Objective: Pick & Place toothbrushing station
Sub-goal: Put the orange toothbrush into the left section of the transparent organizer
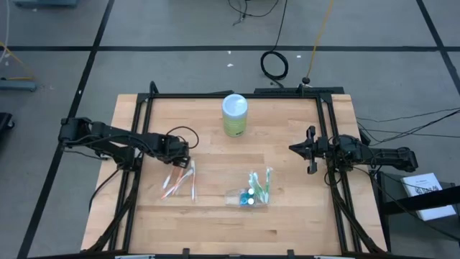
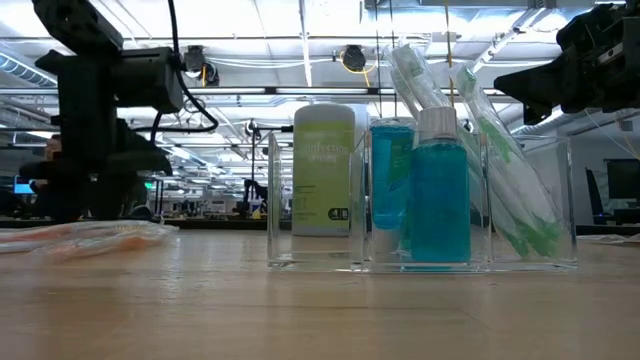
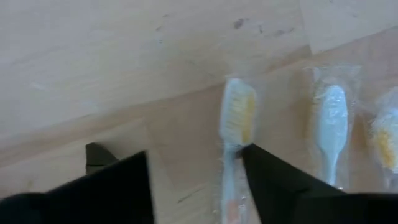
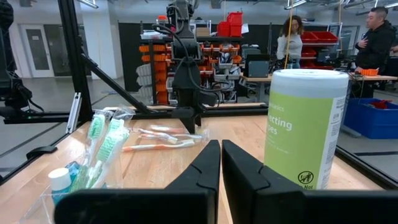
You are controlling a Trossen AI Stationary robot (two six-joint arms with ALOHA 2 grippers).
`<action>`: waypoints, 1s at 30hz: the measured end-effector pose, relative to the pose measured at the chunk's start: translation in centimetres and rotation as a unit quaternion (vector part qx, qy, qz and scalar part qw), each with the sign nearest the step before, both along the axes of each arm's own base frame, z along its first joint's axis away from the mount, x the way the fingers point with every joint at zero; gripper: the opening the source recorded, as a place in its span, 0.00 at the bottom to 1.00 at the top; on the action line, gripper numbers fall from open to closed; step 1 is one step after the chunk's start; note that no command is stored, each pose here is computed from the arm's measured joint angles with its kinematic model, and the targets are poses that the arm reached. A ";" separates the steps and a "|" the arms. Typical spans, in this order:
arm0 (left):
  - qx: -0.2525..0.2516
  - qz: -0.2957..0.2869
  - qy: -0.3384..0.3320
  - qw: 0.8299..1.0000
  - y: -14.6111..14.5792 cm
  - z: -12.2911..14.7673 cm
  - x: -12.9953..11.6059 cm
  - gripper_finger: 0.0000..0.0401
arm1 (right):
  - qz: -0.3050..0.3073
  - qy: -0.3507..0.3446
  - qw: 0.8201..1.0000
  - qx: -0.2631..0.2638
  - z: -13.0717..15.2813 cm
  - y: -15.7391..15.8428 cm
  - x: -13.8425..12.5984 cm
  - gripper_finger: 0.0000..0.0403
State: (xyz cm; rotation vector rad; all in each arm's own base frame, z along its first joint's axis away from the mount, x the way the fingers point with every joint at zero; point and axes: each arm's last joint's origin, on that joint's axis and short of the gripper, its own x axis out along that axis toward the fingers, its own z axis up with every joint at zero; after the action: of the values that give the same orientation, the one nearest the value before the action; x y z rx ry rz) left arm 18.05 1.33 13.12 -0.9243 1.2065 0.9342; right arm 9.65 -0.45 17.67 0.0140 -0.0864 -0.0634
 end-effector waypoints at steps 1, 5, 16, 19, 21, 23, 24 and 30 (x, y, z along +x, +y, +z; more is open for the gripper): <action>-0.002 0.000 -0.003 1.000 0.0 0.0 0.1 0.28 | 0.000 0.000 1.000 0.000 0.0 0.0 0.0 0.02; -0.003 0.000 -0.006 1.000 0.0 0.0 0.1 0.06 | 0.000 0.000 1.000 0.000 0.0 0.0 0.0 0.02; -0.001 -0.026 -0.029 0.999 0.0 1.4 1.4 0.00 | 0.000 0.000 1.000 0.000 0.0 0.0 0.0 0.02; 0.000 -0.031 -0.033 0.999 0.1 1.8 1.7 0.00 | 0.000 0.000 1.000 0.000 0.0 0.0 0.0 0.02; 0.000 -0.034 -0.032 0.999 0.1 1.9 1.7 0.00 | 0.000 0.000 1.000 0.000 0.0 0.0 0.0 0.02; -0.002 -0.039 -0.031 0.999 0.0 1.9 1.8 0.00 | 0.000 0.000 1.000 0.000 0.0 0.0 0.0 0.02; -0.004 -0.040 -0.032 0.999 0.0 2.0 1.8 0.00 | 0.000 0.000 1.000 0.000 0.0 0.0 0.0 0.02; 0.000 -0.077 -0.049 0.996 0.0 2.1 2.1 0.00 | 0.000 0.000 1.000 0.000 0.0 0.0 0.0 0.02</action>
State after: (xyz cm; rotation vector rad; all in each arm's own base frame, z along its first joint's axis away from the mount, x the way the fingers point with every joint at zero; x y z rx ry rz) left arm 20.20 1.29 15.20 -0.8550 1.1767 0.7579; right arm 9.65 -0.45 17.68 0.0140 -0.0864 -0.0634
